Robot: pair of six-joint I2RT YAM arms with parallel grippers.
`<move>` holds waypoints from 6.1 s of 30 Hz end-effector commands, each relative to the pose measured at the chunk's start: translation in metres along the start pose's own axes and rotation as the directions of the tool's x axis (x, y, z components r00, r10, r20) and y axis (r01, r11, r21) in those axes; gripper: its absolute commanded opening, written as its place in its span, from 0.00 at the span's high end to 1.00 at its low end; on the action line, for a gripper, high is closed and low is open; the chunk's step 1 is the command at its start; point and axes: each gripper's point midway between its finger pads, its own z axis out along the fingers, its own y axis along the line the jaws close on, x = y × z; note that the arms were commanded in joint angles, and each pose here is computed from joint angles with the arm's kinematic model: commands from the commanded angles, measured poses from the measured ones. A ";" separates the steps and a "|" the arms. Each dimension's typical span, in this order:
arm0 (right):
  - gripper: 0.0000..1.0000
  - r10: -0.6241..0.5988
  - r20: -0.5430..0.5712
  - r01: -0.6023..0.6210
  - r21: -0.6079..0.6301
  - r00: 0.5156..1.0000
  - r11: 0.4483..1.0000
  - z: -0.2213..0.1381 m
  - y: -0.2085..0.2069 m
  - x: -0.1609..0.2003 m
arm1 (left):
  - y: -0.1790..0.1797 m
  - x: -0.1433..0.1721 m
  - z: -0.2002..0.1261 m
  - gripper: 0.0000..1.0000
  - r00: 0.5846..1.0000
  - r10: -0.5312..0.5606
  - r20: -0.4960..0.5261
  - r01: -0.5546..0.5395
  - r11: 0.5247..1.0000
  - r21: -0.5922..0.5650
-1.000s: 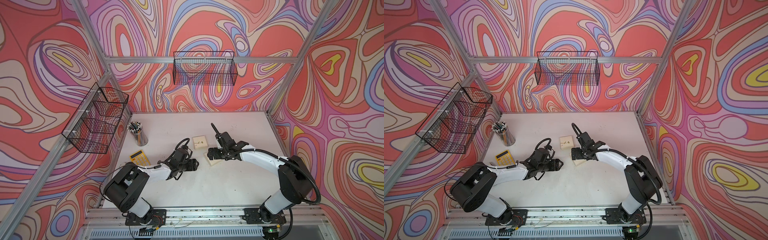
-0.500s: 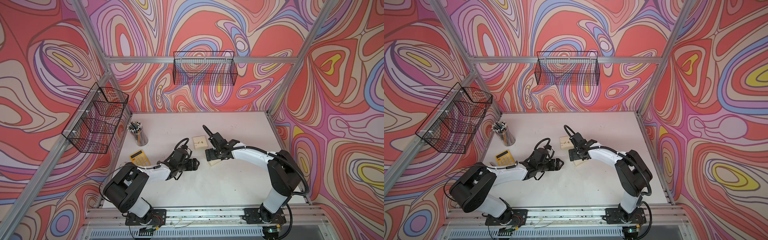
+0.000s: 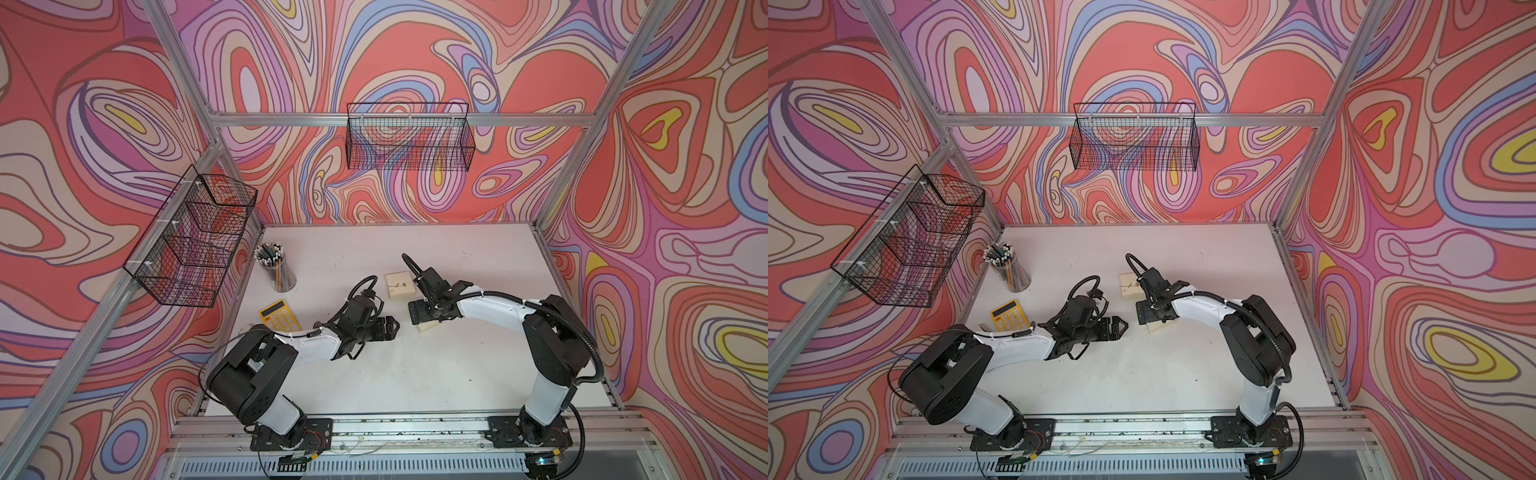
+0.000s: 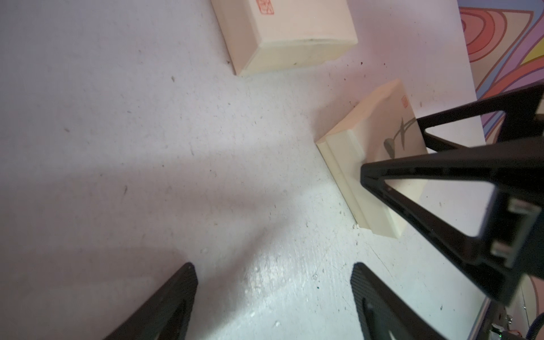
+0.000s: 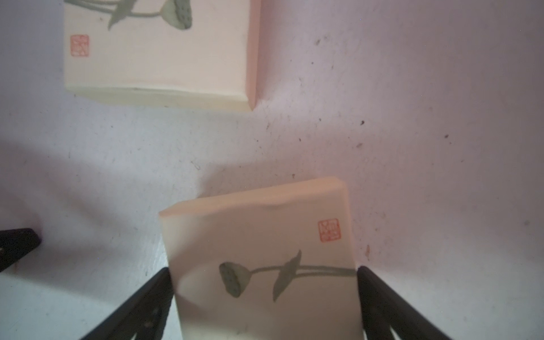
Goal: Take the rings out of the lift-off lid box
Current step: Pick up the jewelry box from the center of the board, then open the lid on the jewelry box.
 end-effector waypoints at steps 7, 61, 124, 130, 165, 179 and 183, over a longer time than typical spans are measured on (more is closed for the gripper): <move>0.02 0.008 0.006 -0.008 0.007 1.000 1.000 -0.002 0.003 -0.003 | 0.008 0.009 0.003 0.14 0.999 -0.016 -0.028 0.016 1.000 -0.016; 0.27 0.244 0.009 -0.231 -0.294 0.970 0.927 -0.047 0.046 -0.010 | -0.041 -0.027 -0.008 0.16 0.996 -0.052 0.074 0.036 0.978 0.203; 0.28 0.337 -0.028 -0.276 -0.641 0.941 0.716 -0.102 0.092 -0.034 | -0.065 -0.001 0.043 0.25 0.998 0.059 -0.023 -0.054 0.984 0.170; 0.27 0.340 -0.034 -0.281 -0.643 0.940 0.713 -0.103 0.091 -0.034 | -0.067 -0.001 0.047 0.26 0.998 0.058 -0.028 -0.052 0.983 0.175; 0.30 0.381 -0.027 -0.321 -0.594 0.924 0.737 -0.103 0.052 -0.022 | -0.086 -0.029 0.021 0.21 0.998 0.051 0.025 -0.055 0.979 0.194; 0.30 0.348 0.038 -0.243 -0.647 0.937 0.723 -0.112 0.049 -0.021 | -0.079 -0.065 -0.026 0.07 0.991 -0.077 0.113 0.041 0.955 0.292; 0.29 0.318 0.094 -0.191 -0.628 0.943 0.754 -0.112 0.044 -0.018 | -0.076 -0.075 -0.031 0.06 0.987 -0.091 0.134 0.048 0.954 0.296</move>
